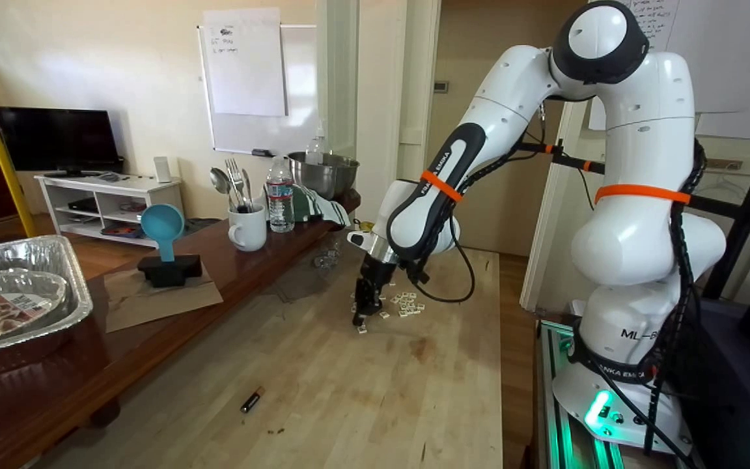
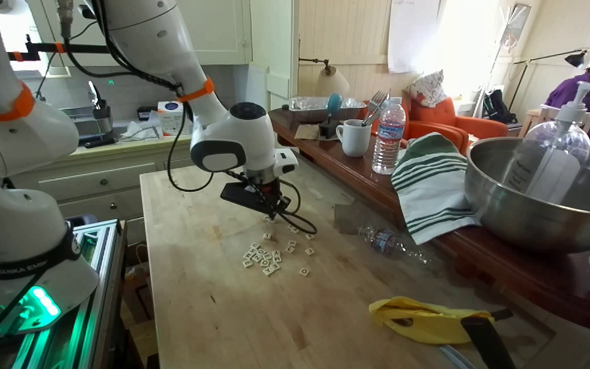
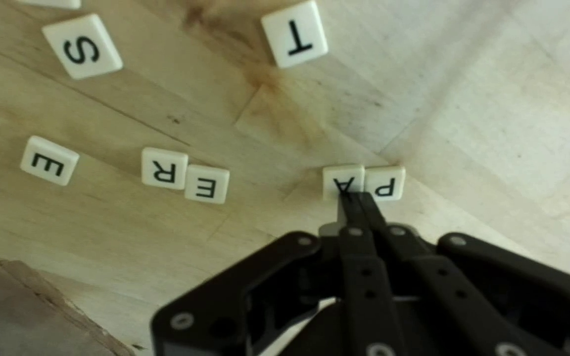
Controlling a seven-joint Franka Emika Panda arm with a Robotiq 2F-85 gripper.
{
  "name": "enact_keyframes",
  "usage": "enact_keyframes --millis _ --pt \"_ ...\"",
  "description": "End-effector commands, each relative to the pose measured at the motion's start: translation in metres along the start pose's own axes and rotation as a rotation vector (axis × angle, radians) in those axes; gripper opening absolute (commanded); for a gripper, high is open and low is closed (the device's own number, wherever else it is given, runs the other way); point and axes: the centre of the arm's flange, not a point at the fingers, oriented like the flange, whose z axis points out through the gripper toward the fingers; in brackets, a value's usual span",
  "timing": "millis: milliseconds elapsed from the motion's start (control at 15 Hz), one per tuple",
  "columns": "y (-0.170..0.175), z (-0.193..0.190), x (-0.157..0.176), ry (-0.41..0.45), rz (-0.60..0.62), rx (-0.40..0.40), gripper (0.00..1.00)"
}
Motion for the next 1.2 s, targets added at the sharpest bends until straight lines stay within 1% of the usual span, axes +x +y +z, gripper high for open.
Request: enact_keyframes --millis 0,200,533,1000,1133 --pt "-0.002 -0.014 -0.003 0.009 0.021 0.024 0.00" --pt "0.002 -0.019 -0.003 0.011 0.034 -0.001 0.00" --pt "0.021 -0.020 -0.009 -0.016 0.066 -0.090 0.00" --pt "0.041 -0.021 -0.014 -0.005 0.126 -0.188 0.00" --pt "0.044 -0.020 -0.014 0.012 0.142 -0.219 0.00"
